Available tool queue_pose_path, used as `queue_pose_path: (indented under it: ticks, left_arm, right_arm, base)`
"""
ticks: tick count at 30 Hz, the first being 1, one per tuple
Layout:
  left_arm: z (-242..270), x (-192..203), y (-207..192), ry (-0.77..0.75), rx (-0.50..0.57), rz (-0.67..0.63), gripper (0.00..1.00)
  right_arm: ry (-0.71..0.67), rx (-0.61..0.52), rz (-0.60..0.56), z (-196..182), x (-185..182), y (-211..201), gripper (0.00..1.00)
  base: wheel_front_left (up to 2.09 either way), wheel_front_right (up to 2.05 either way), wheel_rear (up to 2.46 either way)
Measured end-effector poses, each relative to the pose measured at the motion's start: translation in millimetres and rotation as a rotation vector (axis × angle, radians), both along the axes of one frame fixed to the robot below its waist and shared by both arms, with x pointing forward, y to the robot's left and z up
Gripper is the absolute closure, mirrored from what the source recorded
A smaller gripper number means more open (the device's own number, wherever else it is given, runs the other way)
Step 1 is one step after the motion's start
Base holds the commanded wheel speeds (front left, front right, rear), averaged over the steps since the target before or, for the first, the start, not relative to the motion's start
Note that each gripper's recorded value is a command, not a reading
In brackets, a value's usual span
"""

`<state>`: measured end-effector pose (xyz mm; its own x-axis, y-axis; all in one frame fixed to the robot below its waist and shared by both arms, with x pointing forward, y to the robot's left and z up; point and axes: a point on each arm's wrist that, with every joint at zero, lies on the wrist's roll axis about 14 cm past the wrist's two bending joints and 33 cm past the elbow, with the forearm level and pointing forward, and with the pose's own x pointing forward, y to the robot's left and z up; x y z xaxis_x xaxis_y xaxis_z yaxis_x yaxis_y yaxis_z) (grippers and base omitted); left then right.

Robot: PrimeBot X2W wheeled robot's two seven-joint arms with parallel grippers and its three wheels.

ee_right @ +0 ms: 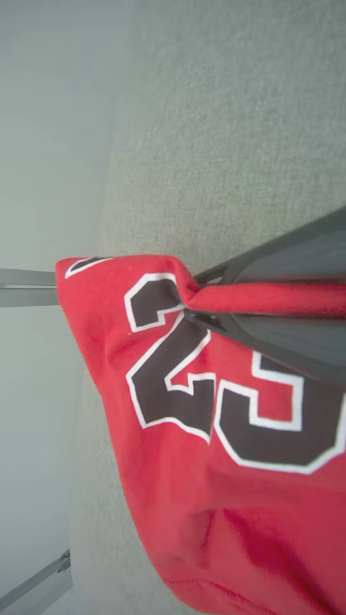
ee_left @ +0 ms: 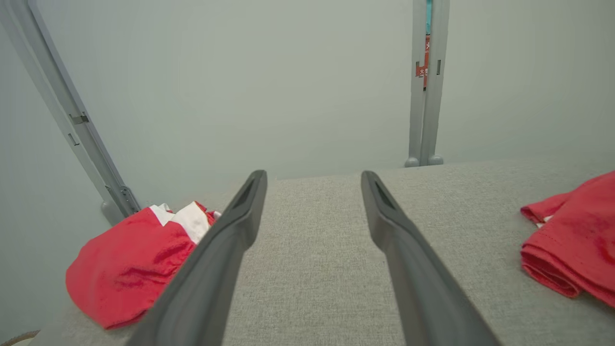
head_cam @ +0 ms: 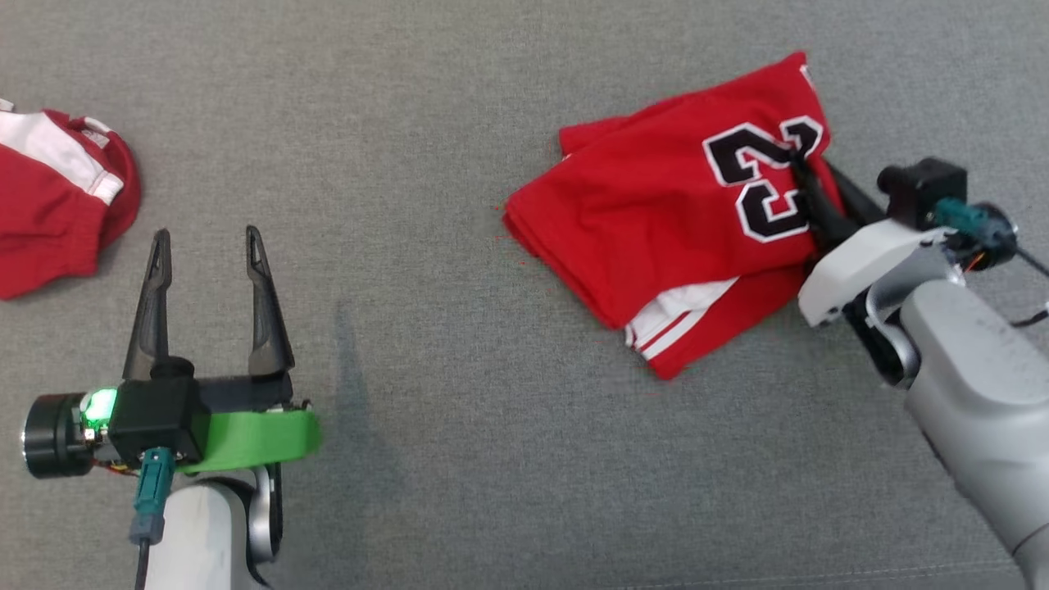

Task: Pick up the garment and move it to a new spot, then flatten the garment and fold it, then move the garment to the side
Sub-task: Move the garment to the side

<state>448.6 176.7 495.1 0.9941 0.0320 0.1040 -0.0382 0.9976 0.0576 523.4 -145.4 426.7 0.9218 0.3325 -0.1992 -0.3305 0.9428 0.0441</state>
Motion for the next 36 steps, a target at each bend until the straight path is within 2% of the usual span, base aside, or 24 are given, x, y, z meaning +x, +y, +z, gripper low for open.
queue_pose_path:
  ticks: [5, 12, 17, 25, 36]
  left_arm:
    - [9, 27, -10, -0.063, 0.02, -0.019, 0.0]
    - [-6, 64, -33, -0.098, 0.089, -0.109, 0.0]
    - [-27, 85, -57, -0.105, 0.121, -0.185, 0.0]
    - [-69, 104, -87, -0.075, 0.102, -0.272, 0.0]
    - [-100, 109, -105, -0.052, 0.05, -0.301, 0.0]
  right_arm:
    - [-0.066, -0.108, -0.015, 19, 45, -40, 1.0]
    - [-0.093, -0.176, -0.141, 30, 79, -114, 1.0]
    - [-0.06, -0.231, -0.245, 21, 77, -169, 1.0]
    - [0.023, -0.375, -0.404, 10, 56, -257, 1.0]
    - [0.056, -0.49, -0.472, 9, 70, -293, 1.0]
  base:
    - [0.0, 0.0, 0.0]
    - [0.0, 0.0, 0.0]
    - [0.0, 0.0, 0.0]
    - [0.0, 0.0, 0.0]
    - [0.0, 0.0, 0.0]
